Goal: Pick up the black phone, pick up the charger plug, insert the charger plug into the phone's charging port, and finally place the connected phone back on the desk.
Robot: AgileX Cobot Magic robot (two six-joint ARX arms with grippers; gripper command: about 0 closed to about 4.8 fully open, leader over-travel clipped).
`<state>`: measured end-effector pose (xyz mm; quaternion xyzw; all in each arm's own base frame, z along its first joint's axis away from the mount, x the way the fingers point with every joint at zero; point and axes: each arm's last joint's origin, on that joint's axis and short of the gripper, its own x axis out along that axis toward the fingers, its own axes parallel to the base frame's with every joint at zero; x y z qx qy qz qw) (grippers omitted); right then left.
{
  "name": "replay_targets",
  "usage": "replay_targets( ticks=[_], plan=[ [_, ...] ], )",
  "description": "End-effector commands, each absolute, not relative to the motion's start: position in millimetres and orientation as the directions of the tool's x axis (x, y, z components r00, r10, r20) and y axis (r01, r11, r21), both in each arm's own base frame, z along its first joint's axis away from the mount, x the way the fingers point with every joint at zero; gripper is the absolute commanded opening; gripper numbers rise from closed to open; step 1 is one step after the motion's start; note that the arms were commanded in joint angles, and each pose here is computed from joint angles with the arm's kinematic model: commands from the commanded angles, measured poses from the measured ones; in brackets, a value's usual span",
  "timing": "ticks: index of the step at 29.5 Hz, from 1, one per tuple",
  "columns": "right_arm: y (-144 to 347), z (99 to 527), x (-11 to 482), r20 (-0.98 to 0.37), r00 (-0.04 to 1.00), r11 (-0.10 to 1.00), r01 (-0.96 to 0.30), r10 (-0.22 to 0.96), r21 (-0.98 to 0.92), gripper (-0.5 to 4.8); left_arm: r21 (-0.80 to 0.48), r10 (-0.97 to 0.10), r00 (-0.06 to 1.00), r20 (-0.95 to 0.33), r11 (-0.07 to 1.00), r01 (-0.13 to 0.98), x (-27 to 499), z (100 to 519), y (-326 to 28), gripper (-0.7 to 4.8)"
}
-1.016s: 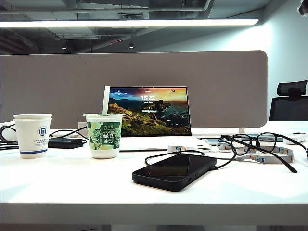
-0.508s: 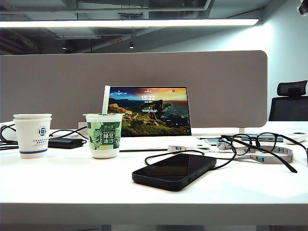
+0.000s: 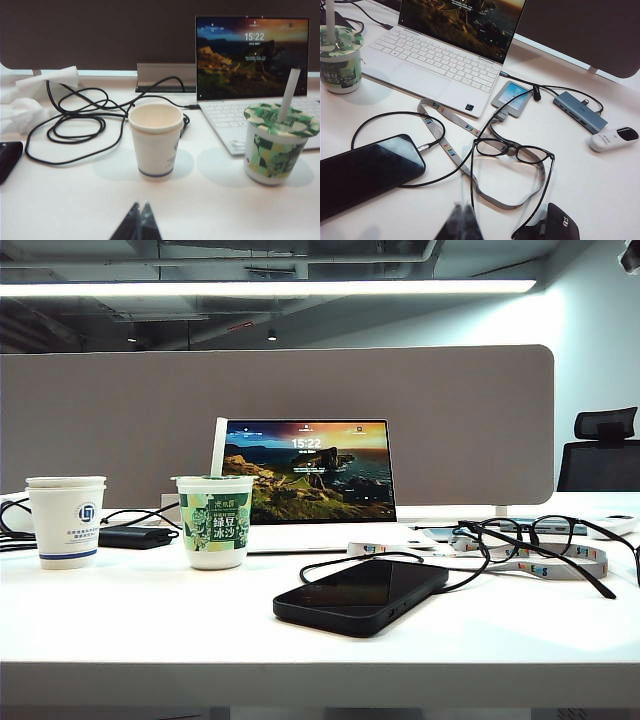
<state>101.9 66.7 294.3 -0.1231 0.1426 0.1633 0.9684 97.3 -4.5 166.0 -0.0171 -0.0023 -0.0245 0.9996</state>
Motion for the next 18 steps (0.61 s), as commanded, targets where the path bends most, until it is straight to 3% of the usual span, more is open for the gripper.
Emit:
replay_targets(
  ticks=[1,18],
  plan=[
    [66.7,296.1,101.7,-0.305,0.909,0.919,-0.350,0.285,-0.183,0.04,-0.010,-0.047,0.997,0.053,0.999,0.048,97.2,170.5,-4.6,-0.06],
    [66.7,296.1,101.7,-0.305,0.909,0.919,-0.350,0.285,-0.183,0.04,0.000,-0.046,0.998,0.042,0.999,0.047,97.3,169.4,-4.5,-0.05]
  ],
)
